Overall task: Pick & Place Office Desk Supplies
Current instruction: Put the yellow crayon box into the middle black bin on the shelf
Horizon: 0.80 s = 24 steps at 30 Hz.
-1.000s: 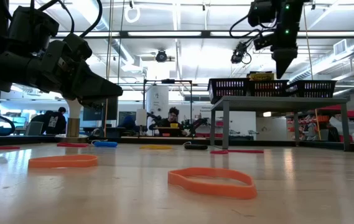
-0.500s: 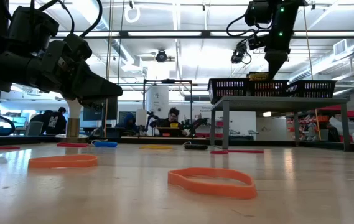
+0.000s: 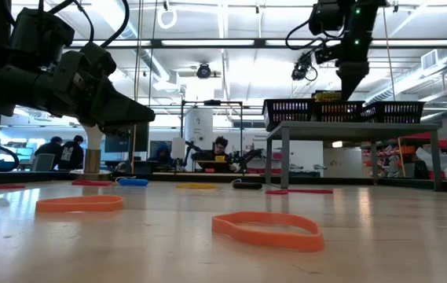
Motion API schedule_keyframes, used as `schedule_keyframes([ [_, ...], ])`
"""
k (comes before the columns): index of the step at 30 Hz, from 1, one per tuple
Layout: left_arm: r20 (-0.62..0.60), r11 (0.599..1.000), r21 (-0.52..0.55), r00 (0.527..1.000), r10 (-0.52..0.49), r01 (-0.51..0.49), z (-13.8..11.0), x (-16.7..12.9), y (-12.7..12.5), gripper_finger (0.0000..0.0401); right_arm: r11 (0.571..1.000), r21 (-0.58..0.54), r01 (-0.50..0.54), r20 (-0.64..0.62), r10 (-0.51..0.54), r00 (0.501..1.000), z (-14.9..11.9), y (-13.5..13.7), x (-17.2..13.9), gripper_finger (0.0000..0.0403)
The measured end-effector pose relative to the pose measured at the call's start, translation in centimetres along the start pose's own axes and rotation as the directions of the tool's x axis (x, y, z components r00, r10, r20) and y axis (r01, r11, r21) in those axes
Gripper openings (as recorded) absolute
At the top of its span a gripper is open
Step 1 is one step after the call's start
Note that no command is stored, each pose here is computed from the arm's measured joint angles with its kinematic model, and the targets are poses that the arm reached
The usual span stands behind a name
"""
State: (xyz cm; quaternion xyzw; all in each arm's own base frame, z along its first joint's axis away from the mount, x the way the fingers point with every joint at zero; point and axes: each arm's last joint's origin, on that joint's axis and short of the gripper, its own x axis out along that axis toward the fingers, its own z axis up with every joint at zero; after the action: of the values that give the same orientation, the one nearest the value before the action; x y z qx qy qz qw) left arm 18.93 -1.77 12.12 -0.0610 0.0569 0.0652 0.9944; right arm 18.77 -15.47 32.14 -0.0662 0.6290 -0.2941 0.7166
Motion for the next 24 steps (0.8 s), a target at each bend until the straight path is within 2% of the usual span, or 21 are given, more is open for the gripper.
schedule_keyframes([
  [5, 0.000, 1.000, 0.000, 1.000, 0.000, 0.000, 0.0, 0.0, 0.0, 0.0065, 0.999, -0.014, -0.033, 0.033, 0.034, 0.999, 0.8, 0.1, 0.7, 0.0013],
  [11, 0.000, 1.000, 0.000, 1.000, 0.000, 0.000, 0.0, 0.0, 0.0, 0.0065, 0.995, -0.046, -0.086, -0.023, 0.085, 0.996, 1.9, 0.7, 2.8, 0.0013],
  [15, 0.000, 1.000, 0.000, 1.000, 0.000, 0.000, 0.0, 0.0, 0.0, 0.0065, 0.997, -0.051, -0.054, -0.045, 0.052, 0.998, 2.4, 0.7, 3.5, 0.0013],
  [24, 0.000, 1.000, 0.000, 1.000, 0.000, 0.000, 0.0, 0.0, 0.0, 0.0065, 0.999, -0.038, 0.025, -0.012, -0.025, 1.000, 2.8, 0.4, 3.4, 0.0013],
])
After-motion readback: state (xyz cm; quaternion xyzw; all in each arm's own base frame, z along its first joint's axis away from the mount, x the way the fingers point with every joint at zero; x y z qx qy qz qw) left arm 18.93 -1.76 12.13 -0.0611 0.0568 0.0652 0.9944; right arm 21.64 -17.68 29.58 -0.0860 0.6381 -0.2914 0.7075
